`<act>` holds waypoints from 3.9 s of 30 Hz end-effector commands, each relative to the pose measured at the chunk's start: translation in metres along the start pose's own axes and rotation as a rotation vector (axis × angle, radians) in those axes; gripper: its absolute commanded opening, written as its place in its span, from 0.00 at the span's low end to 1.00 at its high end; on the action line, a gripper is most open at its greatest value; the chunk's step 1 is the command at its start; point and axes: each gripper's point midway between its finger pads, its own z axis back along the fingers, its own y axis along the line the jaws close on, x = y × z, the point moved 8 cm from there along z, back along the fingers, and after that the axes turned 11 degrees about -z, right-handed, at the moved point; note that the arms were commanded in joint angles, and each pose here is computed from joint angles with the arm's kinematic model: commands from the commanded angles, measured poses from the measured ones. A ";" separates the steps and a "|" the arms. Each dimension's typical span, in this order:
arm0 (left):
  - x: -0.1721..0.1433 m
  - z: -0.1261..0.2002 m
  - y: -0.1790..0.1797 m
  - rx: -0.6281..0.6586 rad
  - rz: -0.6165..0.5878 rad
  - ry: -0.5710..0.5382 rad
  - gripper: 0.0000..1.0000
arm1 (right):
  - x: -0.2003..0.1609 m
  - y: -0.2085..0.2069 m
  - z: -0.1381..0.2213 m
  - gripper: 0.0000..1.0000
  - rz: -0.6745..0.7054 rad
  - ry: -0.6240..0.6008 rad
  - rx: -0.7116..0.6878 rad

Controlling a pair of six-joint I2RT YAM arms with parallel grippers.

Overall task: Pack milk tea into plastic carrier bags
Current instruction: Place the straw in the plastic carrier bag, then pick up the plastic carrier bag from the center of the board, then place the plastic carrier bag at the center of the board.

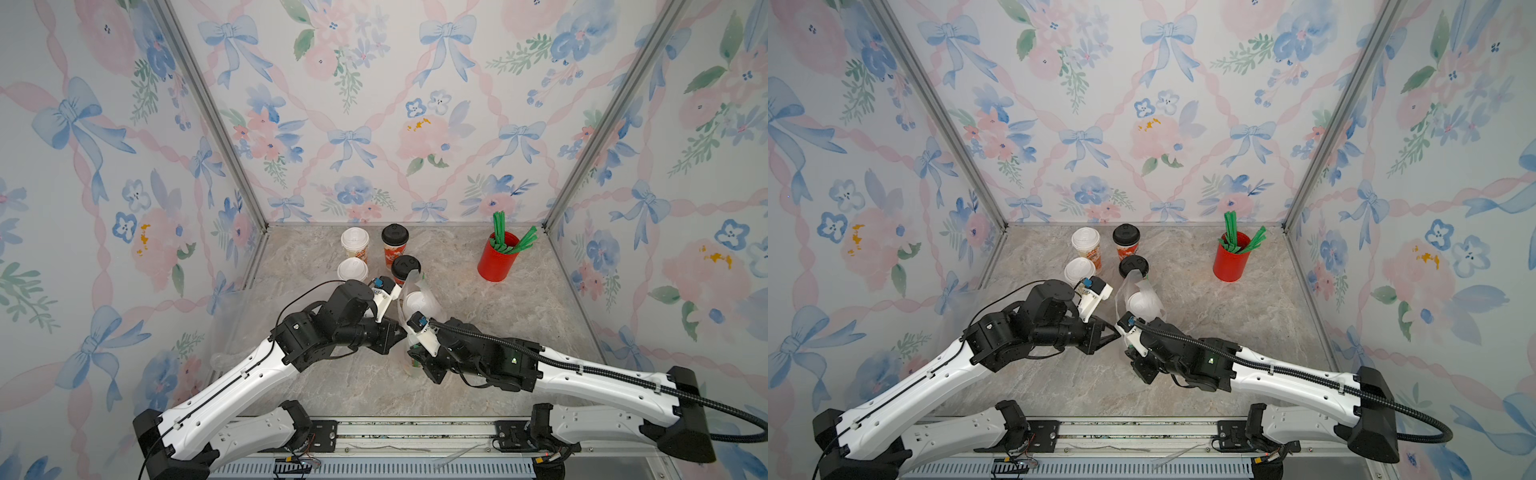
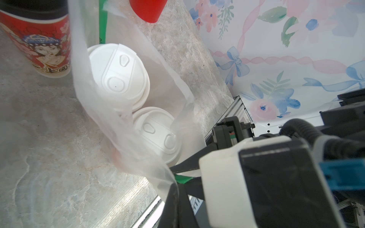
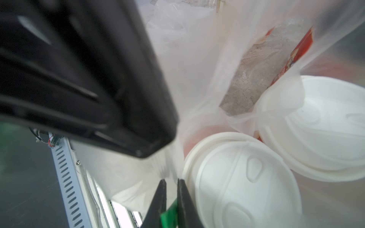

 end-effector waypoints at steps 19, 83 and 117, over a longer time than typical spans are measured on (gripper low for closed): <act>0.028 -0.004 0.006 0.137 -0.062 -0.070 0.42 | 0.056 -0.059 0.116 0.74 -0.630 -0.093 -0.254; 0.066 -0.039 0.029 0.274 -0.147 -0.010 0.08 | 0.066 -0.085 0.052 0.02 -0.798 0.134 -0.339; 0.218 -0.106 0.074 0.352 -0.408 -0.191 0.00 | 0.163 -0.252 0.092 0.00 -0.826 -0.201 -0.493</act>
